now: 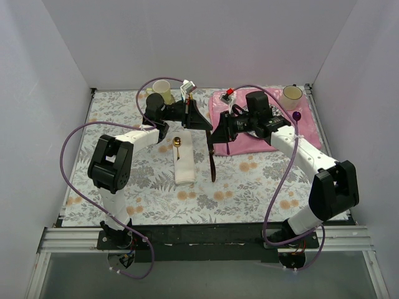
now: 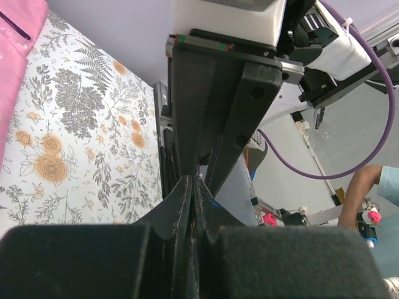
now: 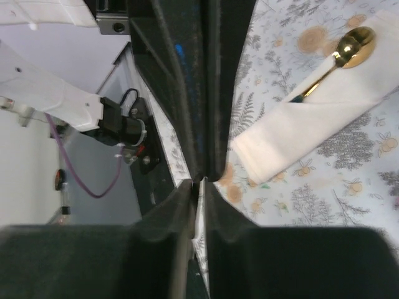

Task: Fold the napkin into a case and place the utensils inside
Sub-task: Pass from the left arm to the right, then pass from the right arm to the left

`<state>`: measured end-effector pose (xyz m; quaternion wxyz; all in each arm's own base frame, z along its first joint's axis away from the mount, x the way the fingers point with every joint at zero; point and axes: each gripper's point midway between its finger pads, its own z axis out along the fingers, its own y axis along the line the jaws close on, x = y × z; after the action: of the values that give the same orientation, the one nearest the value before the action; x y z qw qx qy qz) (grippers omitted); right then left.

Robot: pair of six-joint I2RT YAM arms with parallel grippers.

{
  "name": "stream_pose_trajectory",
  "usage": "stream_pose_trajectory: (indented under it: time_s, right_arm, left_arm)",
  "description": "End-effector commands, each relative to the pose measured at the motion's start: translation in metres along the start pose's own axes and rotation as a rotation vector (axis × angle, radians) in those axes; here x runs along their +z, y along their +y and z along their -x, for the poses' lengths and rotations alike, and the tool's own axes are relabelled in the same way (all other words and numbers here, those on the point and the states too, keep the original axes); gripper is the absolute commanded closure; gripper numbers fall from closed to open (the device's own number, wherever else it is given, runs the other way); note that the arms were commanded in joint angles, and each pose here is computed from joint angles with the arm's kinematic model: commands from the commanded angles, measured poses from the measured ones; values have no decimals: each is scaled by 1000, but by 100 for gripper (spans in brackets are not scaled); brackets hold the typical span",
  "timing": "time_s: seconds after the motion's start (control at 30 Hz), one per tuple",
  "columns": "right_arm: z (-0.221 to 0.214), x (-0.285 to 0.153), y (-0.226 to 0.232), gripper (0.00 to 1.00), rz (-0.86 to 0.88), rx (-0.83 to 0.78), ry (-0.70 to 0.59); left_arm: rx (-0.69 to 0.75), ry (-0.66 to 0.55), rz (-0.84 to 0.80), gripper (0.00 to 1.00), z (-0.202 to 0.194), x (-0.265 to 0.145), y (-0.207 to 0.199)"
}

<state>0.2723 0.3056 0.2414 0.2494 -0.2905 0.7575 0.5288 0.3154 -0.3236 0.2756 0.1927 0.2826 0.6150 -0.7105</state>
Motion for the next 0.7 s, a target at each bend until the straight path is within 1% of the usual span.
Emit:
stream_pose_trajectory:
  time_s: [0.0, 0.03, 0.07, 0.1, 0.13, 0.17, 0.2, 0.23, 0.27, 0.3, 0.33, 0.37, 0.4, 0.43, 0.47, 0.5, 0.57, 0.67]
  right_arm:
    - [19, 6, 12, 93, 35, -64, -41]
    - [20, 7, 12, 99, 30, -56, -45]
    - [23, 8, 11, 99, 25, -59, -54]
    - [24, 9, 9, 99, 18, -53, -60]
    - [26, 9, 9, 99, 11, -39, -68]
    - [30, 10, 6, 99, -11, -38, -86]
    - [29, 11, 4, 99, -12, -24, -87]
    - [30, 12, 2, 99, -15, -13, -88]
    - [30, 13, 0, 99, -22, 11, -91]
    - [29, 16, -5, 99, -31, 38, -88]
    - [30, 18, -7, 99, -37, 61, -90]
    - [31, 19, -12, 99, -64, 103, -99]
    - [28, 21, -17, 99, -86, 134, -91]
    - [28, 23, -19, 99, -100, 151, -93]
    - [28, 25, -26, 99, -135, 168, -103]
    - [26, 28, -31, 99, -149, 201, -101]
    - [33, 32, -32, 99, -152, 206, -111]
    - [42, 39, -30, 99, -143, 199, -124]
  left_arm:
    - [78, -69, 34, 100, 26, 0, -23]
    - [87, -85, 58, 92, 31, -2, -23]
    - [81, -92, 128, 68, 31, -4, -8]
    - [95, -164, 220, 53, 48, -6, 1]
    - [130, -214, 296, 41, 61, -14, 0]
    - [88, -235, 372, 38, 61, -22, 9]
    - [125, -296, 455, 34, 74, -32, 17]
    - [150, -350, 515, 26, 90, -45, 16]
    - [113, -356, 596, 22, 90, -53, 19]
    - [172, -383, 698, 23, 102, -65, 27]
    - [195, -393, 736, 24, 113, -68, 19]
    - [167, -386, 804, 31, 109, -76, 23]
    - [191, -379, 849, 34, 110, -81, 22]
    - [213, -401, 913, 34, 117, -83, 21]
    - [183, -374, 962, 34, 107, -85, 23]
    - [177, -360, 986, 33, 102, -81, 23]
    - [152, -349, 1047, 33, 95, -84, 26]
    - [100, -340, 1070, 33, 85, -78, 27]
